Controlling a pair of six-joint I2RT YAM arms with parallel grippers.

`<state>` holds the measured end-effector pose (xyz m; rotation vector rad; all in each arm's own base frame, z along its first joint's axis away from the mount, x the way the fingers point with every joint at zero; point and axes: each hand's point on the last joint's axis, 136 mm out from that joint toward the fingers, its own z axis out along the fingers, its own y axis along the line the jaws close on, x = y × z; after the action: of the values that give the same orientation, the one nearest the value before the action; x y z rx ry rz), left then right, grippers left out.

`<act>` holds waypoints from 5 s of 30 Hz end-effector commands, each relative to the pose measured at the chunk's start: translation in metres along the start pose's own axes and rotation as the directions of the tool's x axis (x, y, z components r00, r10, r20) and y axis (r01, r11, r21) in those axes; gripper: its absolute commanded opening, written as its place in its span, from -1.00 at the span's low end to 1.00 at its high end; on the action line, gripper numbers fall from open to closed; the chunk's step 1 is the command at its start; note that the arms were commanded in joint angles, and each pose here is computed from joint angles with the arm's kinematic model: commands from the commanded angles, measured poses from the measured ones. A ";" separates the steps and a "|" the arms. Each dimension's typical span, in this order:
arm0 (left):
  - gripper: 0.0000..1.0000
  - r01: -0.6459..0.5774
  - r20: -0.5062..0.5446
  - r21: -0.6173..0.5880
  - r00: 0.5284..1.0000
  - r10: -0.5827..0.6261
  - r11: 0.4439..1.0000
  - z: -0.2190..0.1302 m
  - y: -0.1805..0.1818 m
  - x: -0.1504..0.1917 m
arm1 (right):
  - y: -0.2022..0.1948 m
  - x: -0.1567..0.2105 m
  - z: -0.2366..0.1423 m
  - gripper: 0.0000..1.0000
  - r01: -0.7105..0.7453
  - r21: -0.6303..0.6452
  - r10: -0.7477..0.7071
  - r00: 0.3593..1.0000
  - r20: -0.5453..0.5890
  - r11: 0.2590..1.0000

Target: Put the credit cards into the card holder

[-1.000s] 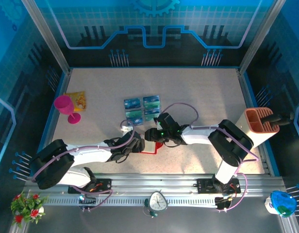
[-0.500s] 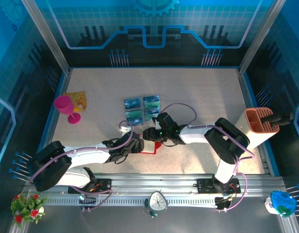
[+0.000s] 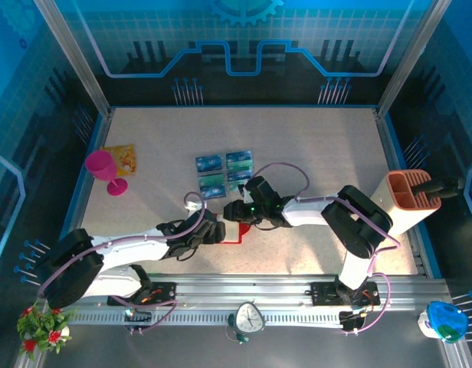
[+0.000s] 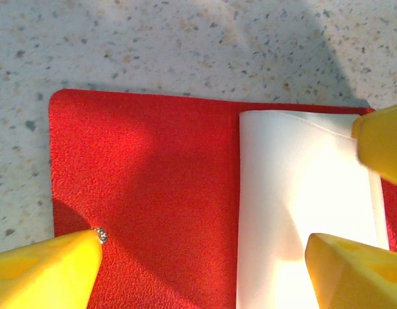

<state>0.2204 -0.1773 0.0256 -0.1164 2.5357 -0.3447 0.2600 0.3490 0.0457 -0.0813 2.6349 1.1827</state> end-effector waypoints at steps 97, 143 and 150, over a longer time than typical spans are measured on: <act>0.99 0.282 -0.039 -0.255 0.953 -0.302 0.925 0.070 0.081 -0.162 | 0.032 0.019 0.051 -0.17 -0.109 -0.095 0.106 0.994 -0.041 0.989; 0.99 0.318 -0.110 -0.020 0.942 -0.318 0.948 -0.063 0.059 0.000 | 0.023 0.014 0.043 -0.24 -0.096 -0.074 0.096 0.995 0.003 0.993; 0.99 0.269 -0.096 -0.006 0.959 -0.268 0.963 -0.059 0.048 -0.007 | 0.025 0.013 0.042 -0.25 -0.094 -0.076 0.094 0.996 0.002 0.993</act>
<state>0.1852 -0.1143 0.0571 -0.4686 2.6485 -0.4855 0.2542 0.4078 0.0408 0.0169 2.5847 1.3632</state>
